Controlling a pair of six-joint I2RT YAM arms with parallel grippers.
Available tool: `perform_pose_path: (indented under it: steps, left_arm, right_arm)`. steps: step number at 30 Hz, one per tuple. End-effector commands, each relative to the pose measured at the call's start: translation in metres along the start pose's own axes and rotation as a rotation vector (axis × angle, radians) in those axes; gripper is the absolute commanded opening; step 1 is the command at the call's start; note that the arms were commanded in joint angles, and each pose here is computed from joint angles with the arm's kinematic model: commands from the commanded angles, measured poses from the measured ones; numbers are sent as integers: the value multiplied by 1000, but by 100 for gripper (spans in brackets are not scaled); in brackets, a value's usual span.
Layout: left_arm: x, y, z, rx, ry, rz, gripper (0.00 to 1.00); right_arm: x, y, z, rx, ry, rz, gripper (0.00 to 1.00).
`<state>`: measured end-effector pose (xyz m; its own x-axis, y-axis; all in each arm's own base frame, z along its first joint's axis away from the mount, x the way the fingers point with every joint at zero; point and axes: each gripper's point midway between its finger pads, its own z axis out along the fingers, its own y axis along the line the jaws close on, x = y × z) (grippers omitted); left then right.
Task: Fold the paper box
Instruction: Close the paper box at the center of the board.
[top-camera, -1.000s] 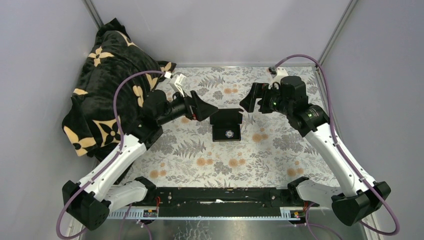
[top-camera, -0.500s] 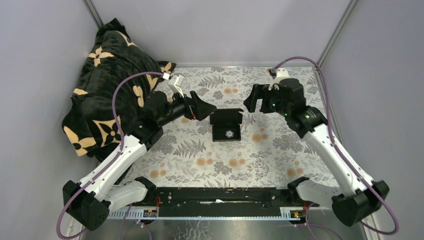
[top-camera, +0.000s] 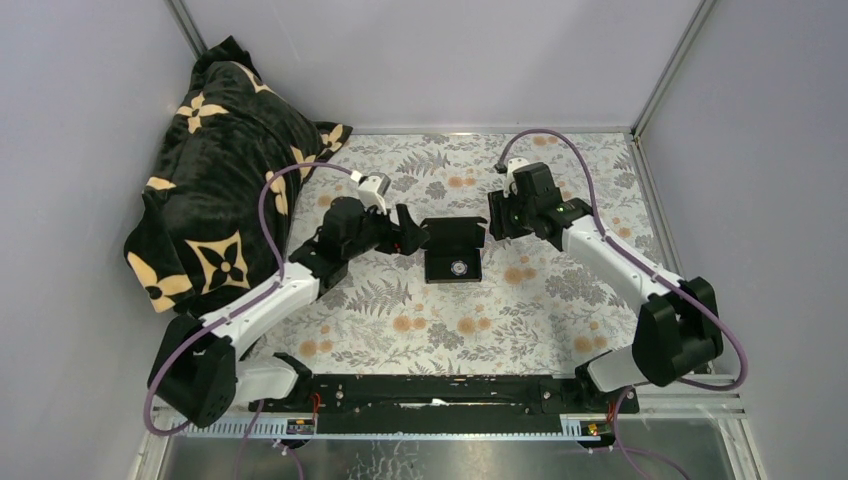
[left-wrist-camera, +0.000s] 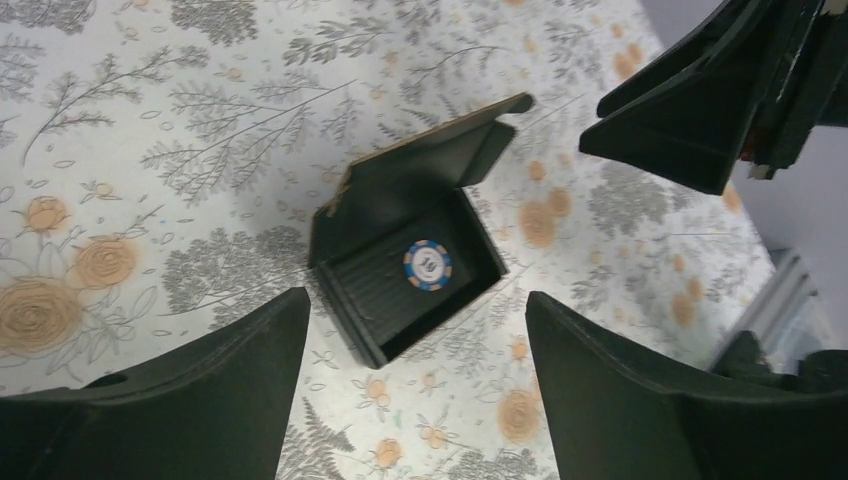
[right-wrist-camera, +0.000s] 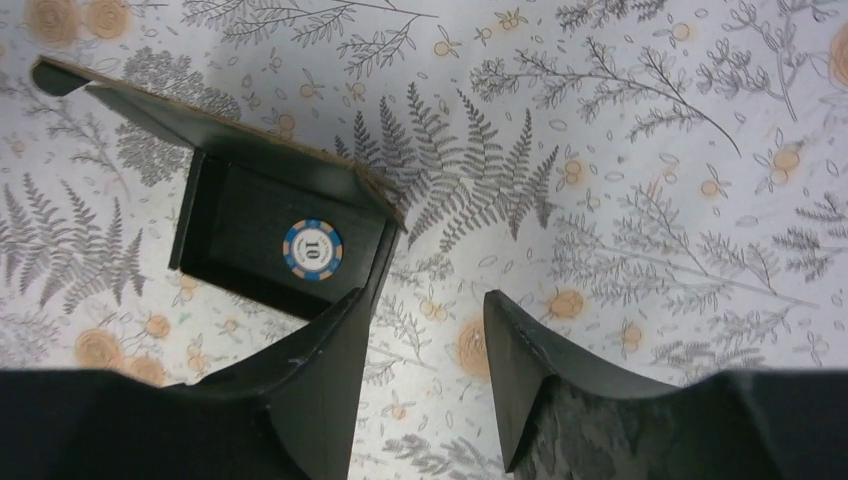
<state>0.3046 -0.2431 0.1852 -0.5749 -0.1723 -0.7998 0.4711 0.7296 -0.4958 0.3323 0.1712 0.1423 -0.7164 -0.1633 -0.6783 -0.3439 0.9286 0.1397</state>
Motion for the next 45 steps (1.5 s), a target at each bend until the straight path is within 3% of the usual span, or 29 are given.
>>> perform_pose_path:
  steps: [1,9,11,12,32,40,45]
  left_arm:
    - [-28,9,12,-34,-110,134,81]
    - [-27,28,25,-91,-75,267,65]
    - [-25,27,30,-74,-61,278,53]
    - [-24,28,32,-73,-54,281,52]
    - [-11,40,54,-34,39,339,57]
    - [-2,38,59,2,66,332,55]
    - [0,38,60,6,70,335,52]
  right_arm:
    - [-26,7,15,-56,-39,-99,52]
    - [-35,10,19,-99,-96,-242,50]
    - [-39,9,21,-101,-109,-262,49]
    - [-40,9,22,-105,-106,-269,49]
    - [-35,16,52,-264,-75,-280,47]
    - [-35,20,53,-292,-75,-280,37]
    - [-34,22,55,-304,-68,-274,35]
